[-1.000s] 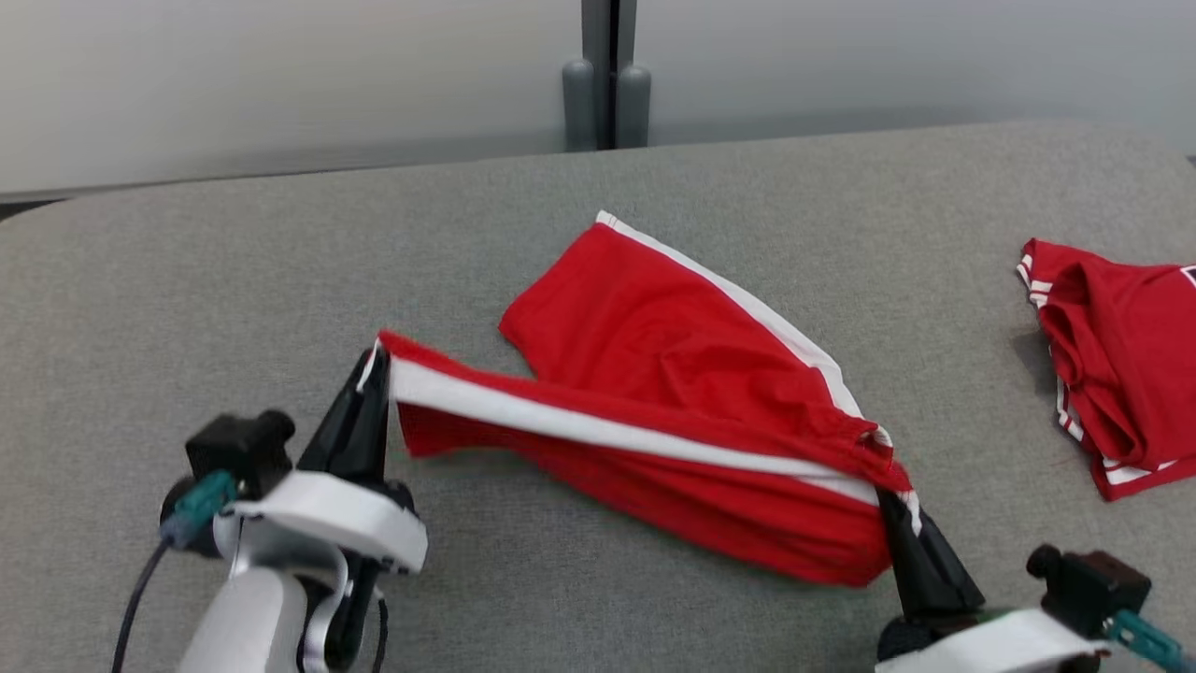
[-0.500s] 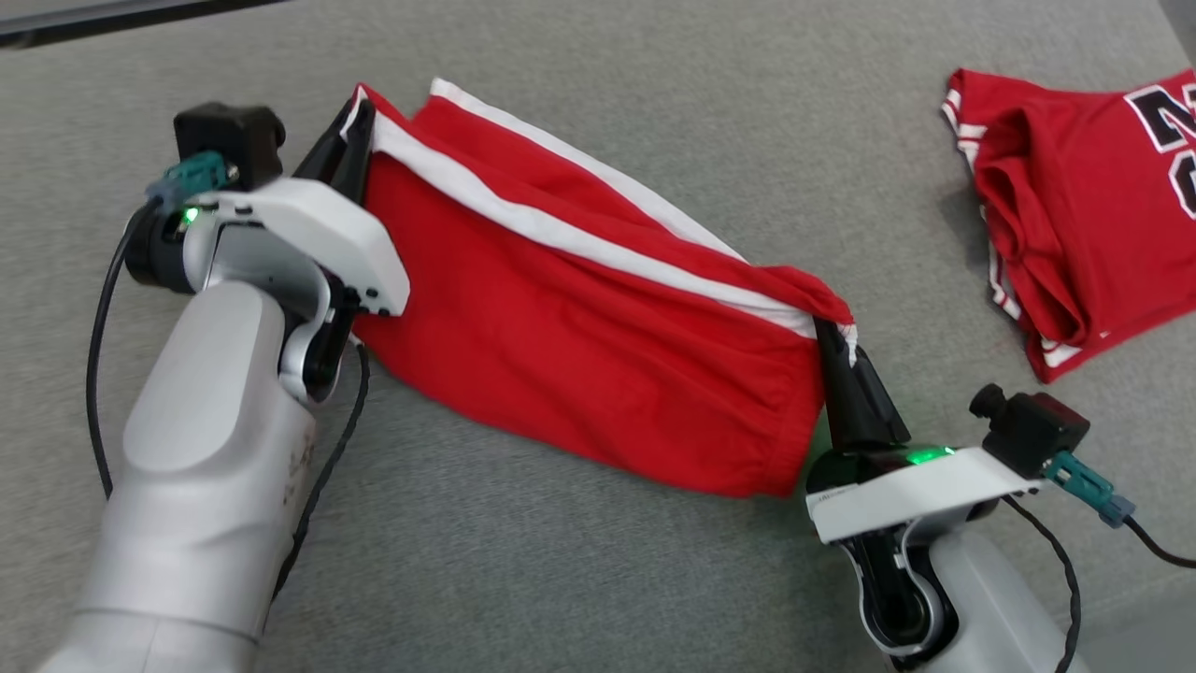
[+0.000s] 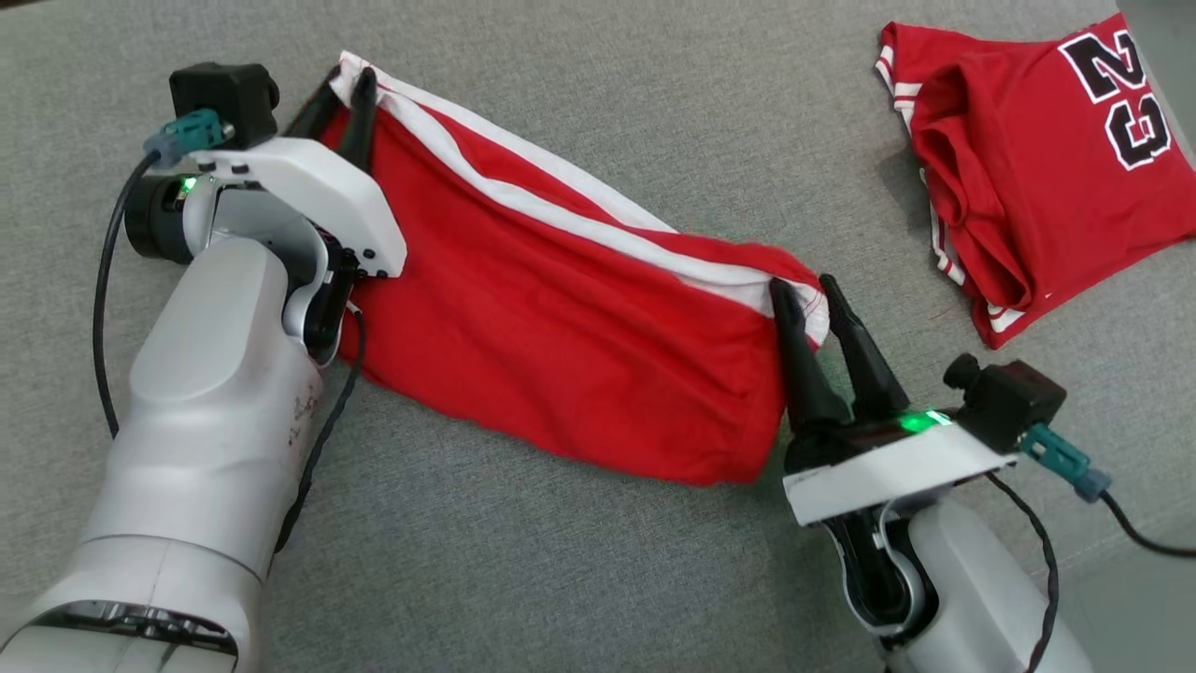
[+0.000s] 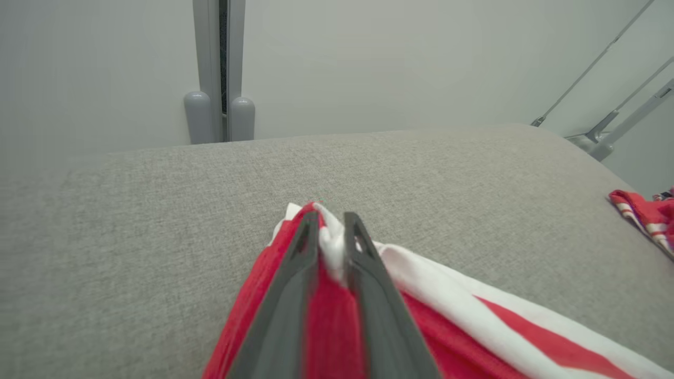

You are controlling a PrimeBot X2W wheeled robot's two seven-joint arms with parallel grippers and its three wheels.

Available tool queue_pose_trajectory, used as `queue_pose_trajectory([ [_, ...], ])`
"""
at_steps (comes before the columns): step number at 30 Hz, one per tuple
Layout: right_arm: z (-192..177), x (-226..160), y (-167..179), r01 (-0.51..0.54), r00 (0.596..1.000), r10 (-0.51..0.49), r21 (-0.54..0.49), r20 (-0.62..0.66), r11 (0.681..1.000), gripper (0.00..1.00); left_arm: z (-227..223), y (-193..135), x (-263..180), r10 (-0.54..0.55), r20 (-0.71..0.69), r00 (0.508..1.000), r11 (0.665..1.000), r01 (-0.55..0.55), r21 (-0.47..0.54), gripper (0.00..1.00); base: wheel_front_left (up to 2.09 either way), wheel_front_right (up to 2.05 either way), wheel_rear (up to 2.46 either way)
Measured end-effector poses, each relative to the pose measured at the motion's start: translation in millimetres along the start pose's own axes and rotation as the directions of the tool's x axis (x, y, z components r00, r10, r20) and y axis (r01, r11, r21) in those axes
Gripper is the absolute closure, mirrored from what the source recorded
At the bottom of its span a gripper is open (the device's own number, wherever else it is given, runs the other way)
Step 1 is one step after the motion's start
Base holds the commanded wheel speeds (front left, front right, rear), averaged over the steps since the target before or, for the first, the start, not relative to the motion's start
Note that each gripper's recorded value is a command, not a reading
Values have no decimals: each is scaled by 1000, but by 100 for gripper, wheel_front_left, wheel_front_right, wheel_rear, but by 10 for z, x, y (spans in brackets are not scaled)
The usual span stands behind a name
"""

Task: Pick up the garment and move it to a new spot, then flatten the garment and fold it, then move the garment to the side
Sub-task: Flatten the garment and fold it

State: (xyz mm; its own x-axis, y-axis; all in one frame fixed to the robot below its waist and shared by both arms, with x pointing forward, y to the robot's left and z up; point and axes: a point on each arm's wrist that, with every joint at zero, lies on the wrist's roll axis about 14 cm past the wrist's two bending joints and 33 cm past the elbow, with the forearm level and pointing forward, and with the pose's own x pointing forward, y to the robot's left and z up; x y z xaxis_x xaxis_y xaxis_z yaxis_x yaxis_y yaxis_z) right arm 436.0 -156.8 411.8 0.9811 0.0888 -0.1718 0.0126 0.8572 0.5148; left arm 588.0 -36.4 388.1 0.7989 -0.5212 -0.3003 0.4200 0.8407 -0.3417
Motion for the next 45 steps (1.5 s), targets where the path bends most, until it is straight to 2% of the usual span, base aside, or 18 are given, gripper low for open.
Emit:
queue_pose_trajectory([
  [5,67,-250,-54,-12,1000,13,-191,3,982,0,175,70,-197,32,126,991,999,-35,18,0,0,0,0],
  [8,179,-357,-14,-21,999,30,-251,33,968,0,272,177,-388,84,180,980,996,-90,23,0,0,0,0],
  [12,439,-401,21,-18,993,56,-329,105,944,0,629,311,-749,144,329,933,985,-167,44,0,0,0,0],
  [19,765,-407,100,-19,981,101,-437,167,899,0,761,604,-1580,282,451,847,934,-349,73,0,0,0,0],
  [25,856,-450,202,-41,979,131,-475,159,879,0,633,713,-2158,360,463,810,889,-449,93,0,0,0,0],
  [30,825,-477,254,-59,981,140,-475,138,878,0,533,754,-2419,402,447,799,870,-486,87,0,0,0,0],
  [45,825,-481,325,-74,979,153,-459,138,886,0,491,709,-2519,415,435,799,869,-489,70,0,0,0,0],
])
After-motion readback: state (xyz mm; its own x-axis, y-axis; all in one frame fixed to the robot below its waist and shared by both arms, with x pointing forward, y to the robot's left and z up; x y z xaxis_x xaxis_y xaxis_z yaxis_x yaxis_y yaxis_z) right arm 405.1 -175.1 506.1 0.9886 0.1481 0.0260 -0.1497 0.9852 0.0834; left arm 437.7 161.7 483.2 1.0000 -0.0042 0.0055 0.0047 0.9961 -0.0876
